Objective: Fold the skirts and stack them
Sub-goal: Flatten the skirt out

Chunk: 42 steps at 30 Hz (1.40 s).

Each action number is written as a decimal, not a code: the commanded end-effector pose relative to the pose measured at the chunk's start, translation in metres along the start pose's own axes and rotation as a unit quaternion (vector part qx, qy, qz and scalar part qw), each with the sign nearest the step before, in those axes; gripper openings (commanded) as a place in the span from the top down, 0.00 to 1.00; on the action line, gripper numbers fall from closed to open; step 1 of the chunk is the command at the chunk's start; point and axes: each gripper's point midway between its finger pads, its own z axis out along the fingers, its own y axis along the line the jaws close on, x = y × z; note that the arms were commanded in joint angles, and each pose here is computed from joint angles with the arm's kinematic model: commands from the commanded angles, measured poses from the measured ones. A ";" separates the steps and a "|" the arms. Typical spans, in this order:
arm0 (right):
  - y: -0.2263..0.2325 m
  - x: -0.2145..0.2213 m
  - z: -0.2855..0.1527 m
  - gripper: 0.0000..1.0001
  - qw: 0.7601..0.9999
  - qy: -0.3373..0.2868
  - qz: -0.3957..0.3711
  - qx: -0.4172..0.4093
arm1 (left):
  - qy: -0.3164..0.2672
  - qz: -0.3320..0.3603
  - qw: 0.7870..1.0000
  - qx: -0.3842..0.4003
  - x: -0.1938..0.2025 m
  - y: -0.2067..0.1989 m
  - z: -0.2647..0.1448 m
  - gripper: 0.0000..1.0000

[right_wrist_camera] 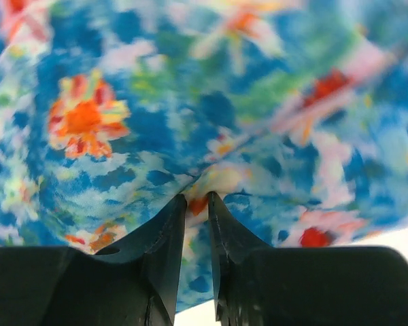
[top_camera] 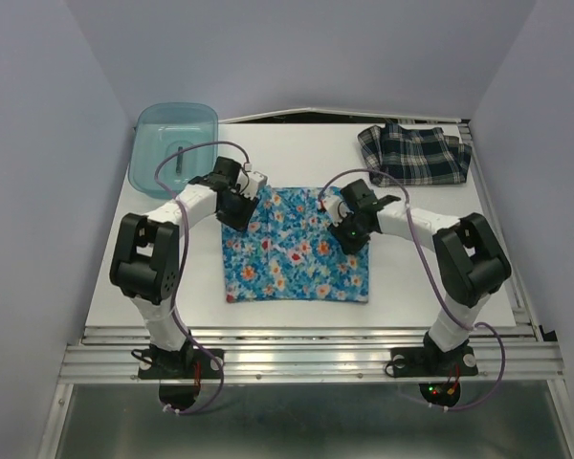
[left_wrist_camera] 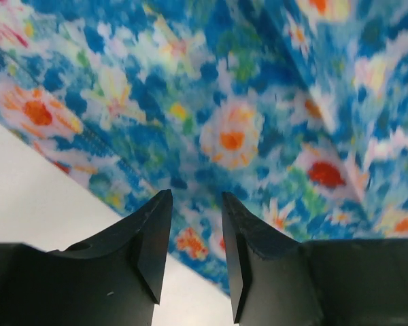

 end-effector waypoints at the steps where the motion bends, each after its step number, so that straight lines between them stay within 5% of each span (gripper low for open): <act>1: 0.106 0.063 0.001 0.74 0.984 0.111 -0.034 -0.133 | 0.003 -0.012 1.000 -0.004 -0.017 0.008 0.023 0.54; 5: 0.164 0.045 -0.019 0.68 0.970 0.086 -0.055 -0.220 | 0.016 -0.011 1.000 0.008 -0.049 0.019 0.056 0.55; 8: 0.180 -0.003 -0.048 0.62 0.965 0.008 -0.061 -0.256 | -0.013 -0.002 1.000 0.017 -0.110 0.031 0.084 0.55; 11: 0.177 -0.034 -0.072 0.61 0.968 -0.045 -0.071 -0.239 | -0.013 0.011 0.999 0.049 -0.132 0.024 0.105 0.55; 12: 0.170 -0.043 -0.077 0.61 0.971 -0.059 -0.065 -0.224 | -0.054 0.025 0.997 0.047 -0.167 0.024 0.092 0.54; 17: 0.097 -0.080 -0.090 0.61 0.982 -0.123 0.009 -0.141 | -0.134 0.060 0.988 0.054 -0.220 0.003 0.054 0.51; 22: 0.040 -0.081 -0.053 0.62 0.991 -0.102 0.049 -0.078 | -0.181 0.064 0.981 0.032 -0.226 -0.001 -0.003 0.50; 26: 0.030 -0.102 -0.028 0.62 0.989 -0.114 0.056 -0.081 | -0.199 0.073 0.977 0.027 -0.208 -0.010 -0.055 0.50; 31: 0.022 -0.113 0.000 0.62 0.988 -0.111 0.066 -0.081 | -0.134 0.056 0.988 0.057 -0.129 -0.023 -0.045 0.50; 40: 0.004 -0.041 0.020 0.72 0.993 -0.027 0.111 -0.001 | -0.022 0.006 0.998 0.054 -0.015 -0.017 0.004 0.53; 42: 0.006 -0.007 0.021 0.83 0.992 0.008 0.128 0.020 | 0.003 -0.017 0.998 0.056 0.004 -0.006 0.019 0.54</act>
